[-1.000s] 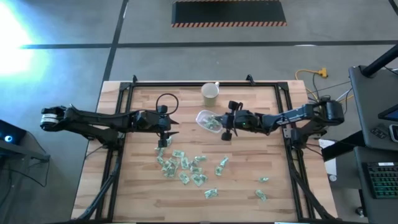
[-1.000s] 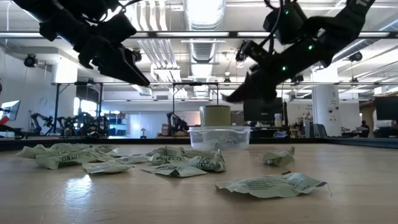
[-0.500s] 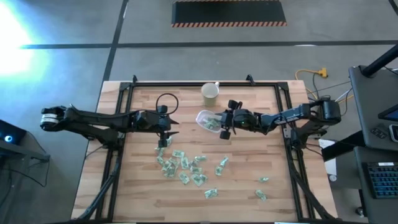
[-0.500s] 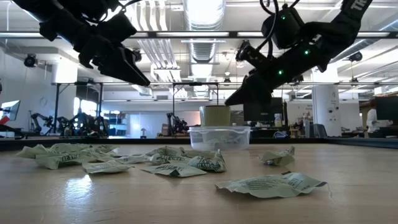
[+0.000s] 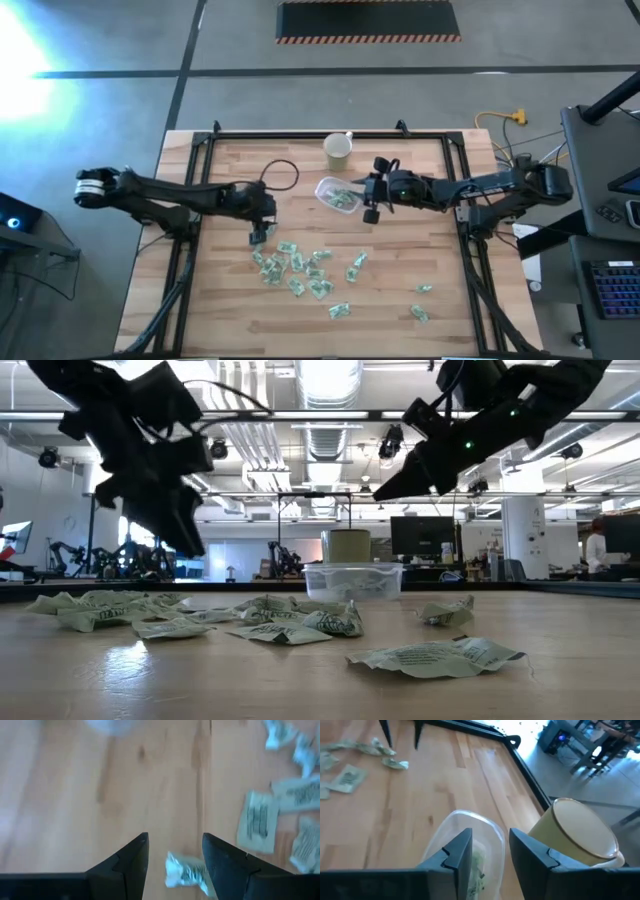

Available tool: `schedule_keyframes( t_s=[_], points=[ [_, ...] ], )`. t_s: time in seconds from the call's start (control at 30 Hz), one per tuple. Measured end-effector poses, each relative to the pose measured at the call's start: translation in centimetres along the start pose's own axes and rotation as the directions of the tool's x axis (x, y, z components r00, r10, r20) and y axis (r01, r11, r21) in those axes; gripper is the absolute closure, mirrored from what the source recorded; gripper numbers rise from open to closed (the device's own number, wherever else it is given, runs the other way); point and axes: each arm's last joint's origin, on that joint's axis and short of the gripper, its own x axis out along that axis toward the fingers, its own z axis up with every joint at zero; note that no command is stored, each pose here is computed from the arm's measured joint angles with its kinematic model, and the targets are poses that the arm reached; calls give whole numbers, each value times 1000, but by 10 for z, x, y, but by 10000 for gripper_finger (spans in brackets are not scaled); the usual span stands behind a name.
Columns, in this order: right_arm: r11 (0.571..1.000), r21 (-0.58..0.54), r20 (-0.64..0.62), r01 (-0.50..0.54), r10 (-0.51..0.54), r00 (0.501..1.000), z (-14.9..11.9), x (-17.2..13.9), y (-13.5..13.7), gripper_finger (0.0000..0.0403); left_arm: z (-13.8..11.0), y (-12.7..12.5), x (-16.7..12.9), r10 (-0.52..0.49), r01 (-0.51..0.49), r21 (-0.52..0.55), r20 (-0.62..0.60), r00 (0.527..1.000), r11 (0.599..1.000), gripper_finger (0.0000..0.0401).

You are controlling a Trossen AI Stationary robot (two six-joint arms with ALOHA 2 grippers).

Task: Pick and place items into bin
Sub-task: Put the green stevia packet into the transparent bin

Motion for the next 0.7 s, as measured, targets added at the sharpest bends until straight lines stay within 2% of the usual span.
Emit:
schedule_keyframes(
  t_s=[0.2, 0.7],
  points=[
    [1000, 1, -9, -22, 22, 1000, 4, -12, -1, 293, -7, -2, 20, -15, 10, -38, -115, 993, 999, 232],
    [999, 4, -31, -38, 39, 999, 2, -16, -2, 303, -12, -4, 33, -25, 14, -61, -183, 983, 998, 233]
  ],
)
